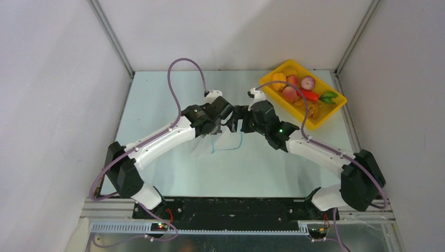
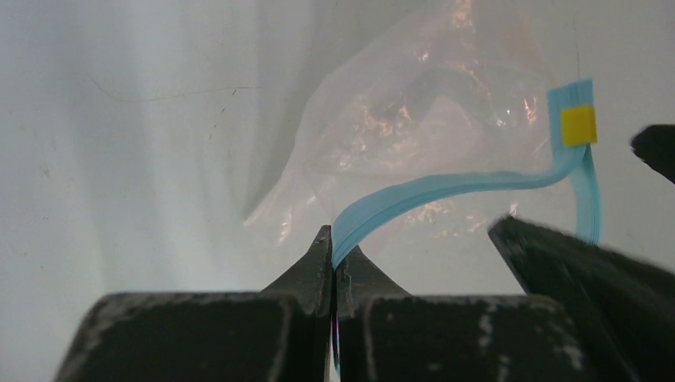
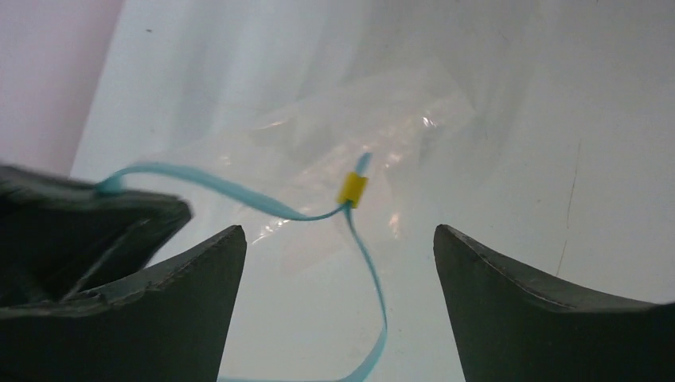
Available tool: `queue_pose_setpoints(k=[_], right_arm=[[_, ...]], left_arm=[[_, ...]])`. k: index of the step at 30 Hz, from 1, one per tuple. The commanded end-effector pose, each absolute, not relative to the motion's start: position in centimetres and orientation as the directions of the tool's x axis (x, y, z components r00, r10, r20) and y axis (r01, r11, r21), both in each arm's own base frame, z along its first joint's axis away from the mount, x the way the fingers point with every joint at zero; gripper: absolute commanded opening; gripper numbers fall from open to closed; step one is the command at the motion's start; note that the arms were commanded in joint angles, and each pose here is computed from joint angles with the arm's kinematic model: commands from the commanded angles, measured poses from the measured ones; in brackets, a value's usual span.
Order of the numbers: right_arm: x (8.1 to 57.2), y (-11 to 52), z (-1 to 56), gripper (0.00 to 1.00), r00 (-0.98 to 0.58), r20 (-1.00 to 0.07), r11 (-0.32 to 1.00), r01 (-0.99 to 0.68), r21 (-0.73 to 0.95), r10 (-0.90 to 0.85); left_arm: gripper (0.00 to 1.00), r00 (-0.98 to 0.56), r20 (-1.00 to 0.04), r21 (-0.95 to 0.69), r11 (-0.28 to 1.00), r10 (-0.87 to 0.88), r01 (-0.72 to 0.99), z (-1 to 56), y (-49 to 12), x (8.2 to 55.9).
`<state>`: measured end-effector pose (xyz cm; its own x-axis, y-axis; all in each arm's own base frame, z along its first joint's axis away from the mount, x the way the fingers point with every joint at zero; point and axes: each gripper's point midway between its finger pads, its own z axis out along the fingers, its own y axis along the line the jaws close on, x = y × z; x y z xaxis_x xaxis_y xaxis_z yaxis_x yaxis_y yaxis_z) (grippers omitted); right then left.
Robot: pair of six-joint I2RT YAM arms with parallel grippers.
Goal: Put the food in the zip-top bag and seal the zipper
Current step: Open the zipper of the food storage bag, then move the bin to the center of the board.
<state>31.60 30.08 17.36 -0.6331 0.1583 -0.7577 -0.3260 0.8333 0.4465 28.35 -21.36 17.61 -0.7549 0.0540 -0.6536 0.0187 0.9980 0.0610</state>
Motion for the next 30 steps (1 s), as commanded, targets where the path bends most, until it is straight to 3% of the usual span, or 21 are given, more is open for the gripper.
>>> queue_pose_setpoints(k=[1,4,9,19,30], right_arm=[[30.7,28.9,21.5,0.92,-0.563,-0.816,0.816,-0.405,0.413,0.133],[31.0,26.4,22.9,0.95,-0.527,-0.836,0.85,-0.359,0.385,0.156],[34.1,19.5,23.2,0.99,-0.472,-0.845,0.926,-0.133,0.352,0.254],[42.6,7.7,19.0,0.99,-0.414,-0.747,0.853,0.297,0.429,0.52],[53.9,2.3,14.4,1.0,-0.362,-0.773,0.812,0.488,0.32,0.522]], left_arm=[[0.0,-0.716,-0.698,-0.003,1.0,-0.011,-0.012,19.6,-22.5,30.1],[0.0,-0.713,-0.701,-0.009,1.0,-0.022,-0.022,19.7,-22.3,30.5],[0.0,-0.707,-0.704,-0.033,0.998,-0.059,-0.05,20.0,-21.8,31.1],[0.0,-0.705,-0.699,-0.07,0.992,-0.122,-0.101,19.5,-20.3,32.3],[0.0,-0.721,-0.679,-0.059,0.99,-0.134,-0.128,18.2,-19.5,33.4]])
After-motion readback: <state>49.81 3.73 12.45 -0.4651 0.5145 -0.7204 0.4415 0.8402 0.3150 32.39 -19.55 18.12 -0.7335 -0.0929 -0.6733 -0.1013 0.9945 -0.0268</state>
